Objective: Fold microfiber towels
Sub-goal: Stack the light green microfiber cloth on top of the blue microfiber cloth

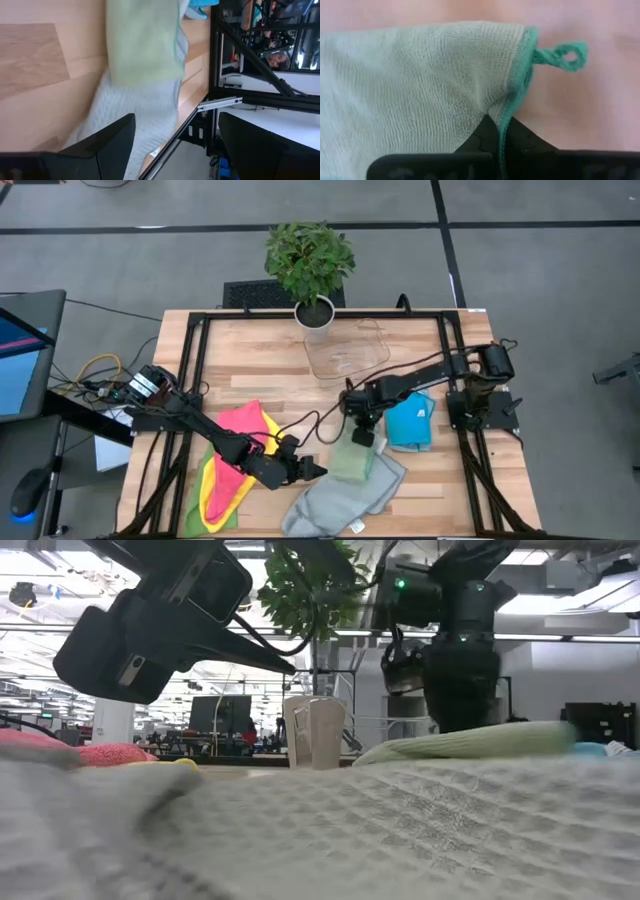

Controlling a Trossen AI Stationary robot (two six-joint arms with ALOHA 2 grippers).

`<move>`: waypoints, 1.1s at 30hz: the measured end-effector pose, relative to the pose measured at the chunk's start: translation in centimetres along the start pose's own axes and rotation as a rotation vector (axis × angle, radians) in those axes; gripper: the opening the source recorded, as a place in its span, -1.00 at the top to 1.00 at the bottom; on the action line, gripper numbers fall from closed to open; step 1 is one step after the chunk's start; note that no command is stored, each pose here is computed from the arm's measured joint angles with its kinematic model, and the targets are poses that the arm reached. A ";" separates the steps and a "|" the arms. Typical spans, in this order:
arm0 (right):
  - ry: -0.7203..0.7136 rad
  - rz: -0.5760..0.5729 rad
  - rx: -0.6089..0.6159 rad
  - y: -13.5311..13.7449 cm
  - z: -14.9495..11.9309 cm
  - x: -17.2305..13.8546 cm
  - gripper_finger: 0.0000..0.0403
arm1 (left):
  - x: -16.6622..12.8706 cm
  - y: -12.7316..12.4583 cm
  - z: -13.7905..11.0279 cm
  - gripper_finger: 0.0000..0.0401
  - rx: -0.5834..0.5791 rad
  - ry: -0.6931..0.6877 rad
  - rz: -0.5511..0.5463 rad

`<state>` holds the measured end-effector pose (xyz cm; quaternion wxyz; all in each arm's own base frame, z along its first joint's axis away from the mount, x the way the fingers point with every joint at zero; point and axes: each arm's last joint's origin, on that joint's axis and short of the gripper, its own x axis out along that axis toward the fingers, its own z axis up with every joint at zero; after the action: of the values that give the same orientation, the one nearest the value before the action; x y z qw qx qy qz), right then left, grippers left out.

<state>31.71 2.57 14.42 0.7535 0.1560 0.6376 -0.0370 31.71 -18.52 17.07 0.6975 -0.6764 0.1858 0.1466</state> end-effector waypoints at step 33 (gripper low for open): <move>-0.082 -0.047 0.398 -2.9 0.7 -2.7 0.82 | 5.4 3.7 3.0 -0.39 -0.446 -0.297 0.068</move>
<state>31.15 -0.75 16.59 0.7320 0.2851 0.5902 -0.1860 34.99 -15.67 11.39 0.5454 -0.7779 0.0674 0.3049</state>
